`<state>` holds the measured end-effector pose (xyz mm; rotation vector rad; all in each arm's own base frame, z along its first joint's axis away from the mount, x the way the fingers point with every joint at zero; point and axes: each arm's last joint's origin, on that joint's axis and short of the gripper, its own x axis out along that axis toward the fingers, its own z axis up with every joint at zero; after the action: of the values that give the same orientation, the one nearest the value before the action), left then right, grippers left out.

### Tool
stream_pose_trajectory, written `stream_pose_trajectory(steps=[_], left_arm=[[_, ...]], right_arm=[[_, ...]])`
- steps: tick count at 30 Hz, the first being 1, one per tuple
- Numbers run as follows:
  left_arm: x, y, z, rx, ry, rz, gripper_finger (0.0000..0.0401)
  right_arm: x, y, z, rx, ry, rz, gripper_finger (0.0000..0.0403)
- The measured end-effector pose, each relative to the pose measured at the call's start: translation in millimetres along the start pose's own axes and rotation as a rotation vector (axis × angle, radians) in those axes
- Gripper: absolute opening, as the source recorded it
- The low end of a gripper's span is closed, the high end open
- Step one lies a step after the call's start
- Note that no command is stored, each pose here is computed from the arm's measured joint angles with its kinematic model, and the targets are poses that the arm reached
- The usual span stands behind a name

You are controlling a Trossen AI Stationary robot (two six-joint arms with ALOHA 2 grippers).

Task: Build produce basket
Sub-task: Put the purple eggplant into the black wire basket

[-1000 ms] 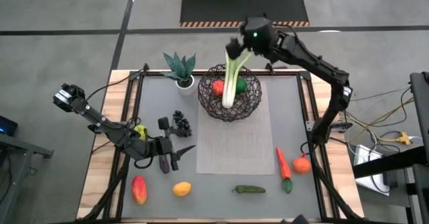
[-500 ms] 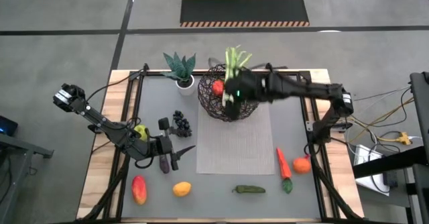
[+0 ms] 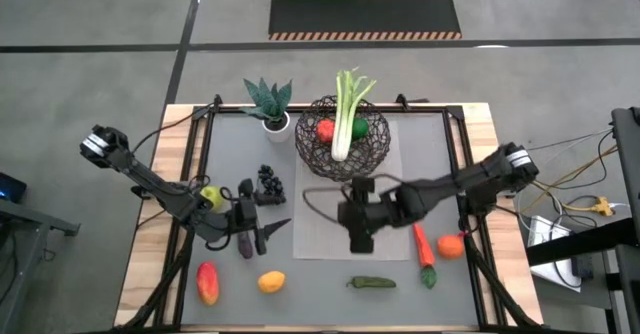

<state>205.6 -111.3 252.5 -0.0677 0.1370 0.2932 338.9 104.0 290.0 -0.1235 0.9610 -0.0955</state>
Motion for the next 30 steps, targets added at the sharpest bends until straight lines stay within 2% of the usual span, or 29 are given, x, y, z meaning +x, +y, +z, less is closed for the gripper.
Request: stream_pose_trajectory(steps=[4,9,11,15,18,20,26,30], left_arm=[[1.7,1.1,-14.7,-0.138,0.033,0.006,0.0242],[3.9,-5.0,-28.5,-0.469,0.181,-0.133,0.0242],[6.0,-8.6,-32.4,-0.561,0.262,-0.117,0.0242],[8.5,-10.3,-50.0,-0.671,0.541,0.03,0.0242],[6.9,-9.3,-58.8,-0.697,0.761,0.225,0.0242],[5.6,-9.3,-59.9,-0.697,0.857,0.349,0.0242],[-0.5,-5.0,-60.1,-0.657,0.997,0.71,0.0242],[1.7,-6.1,-69.3,-0.653,1.033,0.763,0.0242]], right_arm=[[9.8,24.2,-15.2,-0.096,-0.036,0.041,0.0226],[23.6,43.4,-32.4,-0.202,-0.095,0.077,0.0226],[26.7,45.0,-38.3,-0.216,-0.089,0.079,0.0226],[30.9,45.2,-44.1,-0.227,-0.098,0.079,0.0226],[33.7,46.2,-44.6,-0.246,-0.13,0.083,0.0226],[34.8,46.6,-44.7,-0.265,-0.149,0.084,0.0226],[35.2,46.1,-46.7,-0.291,-0.179,0.086,0.0226],[36.0,45.4,-49.6,-0.293,-0.173,0.085,0.0226]])
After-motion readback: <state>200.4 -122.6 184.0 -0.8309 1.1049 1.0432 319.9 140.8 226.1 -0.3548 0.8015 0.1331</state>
